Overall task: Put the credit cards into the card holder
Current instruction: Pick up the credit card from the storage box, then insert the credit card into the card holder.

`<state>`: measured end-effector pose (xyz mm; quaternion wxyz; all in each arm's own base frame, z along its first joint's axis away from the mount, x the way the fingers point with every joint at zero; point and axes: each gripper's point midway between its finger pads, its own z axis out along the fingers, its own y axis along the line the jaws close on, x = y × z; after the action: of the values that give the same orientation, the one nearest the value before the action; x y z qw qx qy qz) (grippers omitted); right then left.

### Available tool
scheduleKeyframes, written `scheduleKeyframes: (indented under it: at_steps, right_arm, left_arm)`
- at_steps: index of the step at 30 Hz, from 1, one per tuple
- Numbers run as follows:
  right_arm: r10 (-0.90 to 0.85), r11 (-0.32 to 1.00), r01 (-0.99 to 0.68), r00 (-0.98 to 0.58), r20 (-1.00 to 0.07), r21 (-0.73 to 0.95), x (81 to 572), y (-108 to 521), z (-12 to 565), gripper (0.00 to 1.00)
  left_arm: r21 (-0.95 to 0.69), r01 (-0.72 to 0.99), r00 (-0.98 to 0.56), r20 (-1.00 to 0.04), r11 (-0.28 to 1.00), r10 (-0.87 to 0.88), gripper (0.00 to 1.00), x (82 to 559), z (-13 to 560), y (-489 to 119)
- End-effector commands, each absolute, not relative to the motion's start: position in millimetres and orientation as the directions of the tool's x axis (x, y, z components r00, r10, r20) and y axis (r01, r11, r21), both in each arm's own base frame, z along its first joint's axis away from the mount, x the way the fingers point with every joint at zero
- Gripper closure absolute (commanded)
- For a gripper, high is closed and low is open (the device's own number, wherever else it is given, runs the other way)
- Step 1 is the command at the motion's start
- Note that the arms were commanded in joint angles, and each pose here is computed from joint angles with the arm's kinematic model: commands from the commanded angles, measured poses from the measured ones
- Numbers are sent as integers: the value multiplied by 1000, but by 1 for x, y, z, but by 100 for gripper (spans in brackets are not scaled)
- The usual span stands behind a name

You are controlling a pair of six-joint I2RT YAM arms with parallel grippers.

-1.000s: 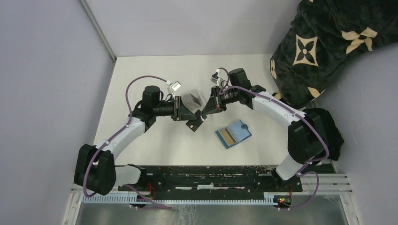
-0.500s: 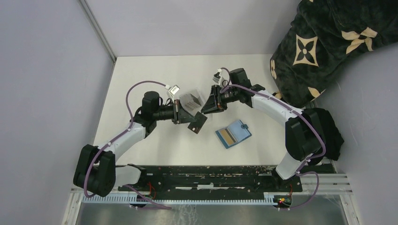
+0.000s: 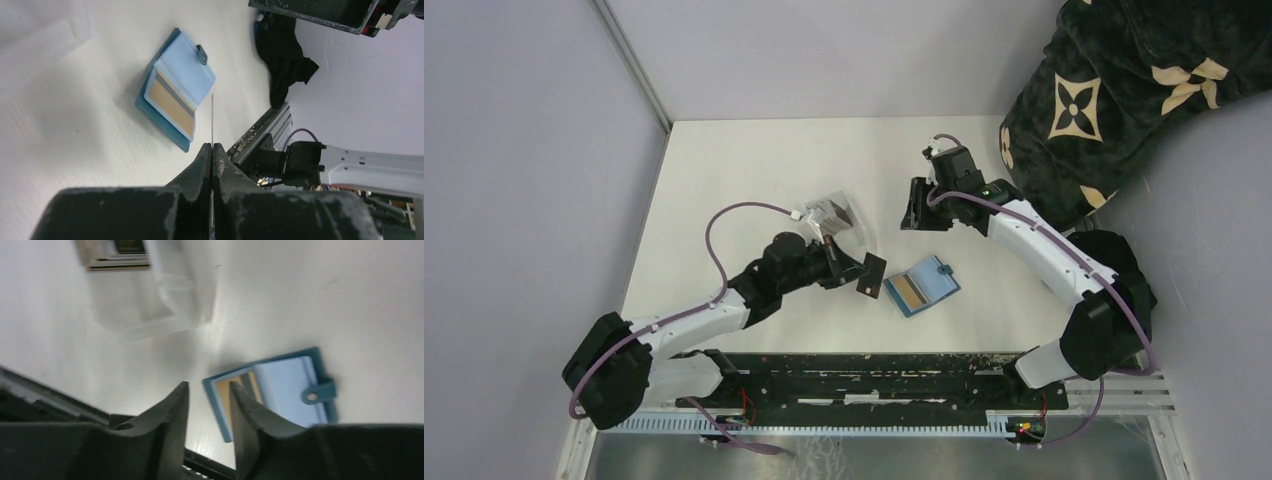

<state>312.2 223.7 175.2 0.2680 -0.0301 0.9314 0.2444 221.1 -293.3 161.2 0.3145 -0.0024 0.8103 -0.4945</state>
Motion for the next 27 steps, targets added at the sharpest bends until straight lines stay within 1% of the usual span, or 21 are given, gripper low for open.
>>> scheduleKeyframes:
  at_steps: [1,3,8,13,19,27]
  right_arm:
    - [83,990,3,-820,-566,142,321,156,149,65]
    - [106,993,51,-812,-574,110,321,146,142,78]
    - [143,987,162,-778,-611,24,322,120,131,99]
    - [157,973,227,-786,-598,-44,317,99,117,99]
    - [194,962,268,-802,-565,-50,308,87,98,99]
    - [217,959,278,-834,-508,-47,302,86,73,99]
  left_arm:
    - [-839,143,-692,-464,526,-553,97,249,172,-314]
    - [-844,94,-676,-444,528,-589,97,249,162,-328]
    - [-834,40,-623,-451,550,-639,97,254,152,-356]
    - [-834,15,-611,-444,552,-656,97,257,146,-379]
    - [-826,-45,-599,-428,562,-677,97,255,131,-388]
    - [-819,-116,-596,-395,562,-699,97,246,106,-395]
